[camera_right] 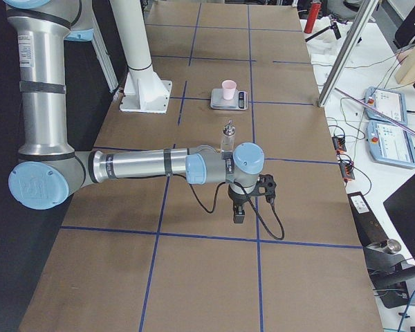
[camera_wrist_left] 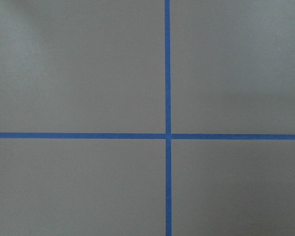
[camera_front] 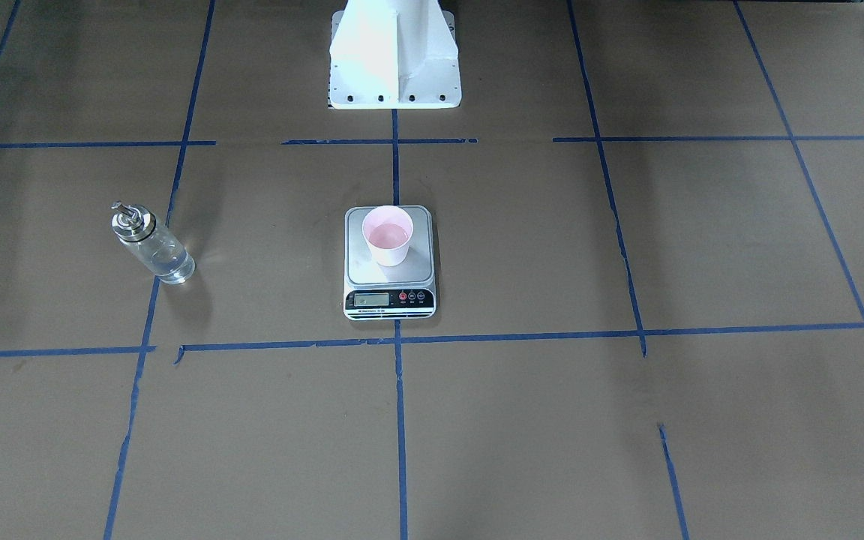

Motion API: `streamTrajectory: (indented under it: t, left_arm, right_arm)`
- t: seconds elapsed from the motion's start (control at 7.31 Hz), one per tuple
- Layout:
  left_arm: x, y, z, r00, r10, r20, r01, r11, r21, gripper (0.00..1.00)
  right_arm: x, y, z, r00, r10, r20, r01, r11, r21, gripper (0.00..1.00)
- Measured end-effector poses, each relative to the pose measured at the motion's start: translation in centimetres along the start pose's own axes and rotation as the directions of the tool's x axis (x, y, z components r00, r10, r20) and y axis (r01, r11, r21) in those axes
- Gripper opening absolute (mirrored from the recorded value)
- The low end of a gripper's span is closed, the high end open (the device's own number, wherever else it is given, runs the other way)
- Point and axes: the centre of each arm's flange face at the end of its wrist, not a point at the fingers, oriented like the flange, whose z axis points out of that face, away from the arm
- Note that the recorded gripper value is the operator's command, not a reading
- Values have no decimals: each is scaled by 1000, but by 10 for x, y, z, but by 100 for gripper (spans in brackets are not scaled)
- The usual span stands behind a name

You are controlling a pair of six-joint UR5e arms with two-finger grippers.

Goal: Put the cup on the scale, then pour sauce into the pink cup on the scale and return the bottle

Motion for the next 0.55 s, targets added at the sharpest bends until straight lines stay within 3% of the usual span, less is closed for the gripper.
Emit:
streamTrajectory:
  t: [0.27, 0.55]
  left_arm:
    - [-7, -1, 4, 996, 53, 73, -47, 995, -87, 100]
    - [-10, 2, 11, 998, 41, 54, -35, 992, -120, 100]
  right_arm:
    - [-1, -1, 0, 1000, -8, 3, 8, 1000, 1, 100]
    - [-2, -1, -1, 1000, -11, 6, 11, 1000, 2, 100]
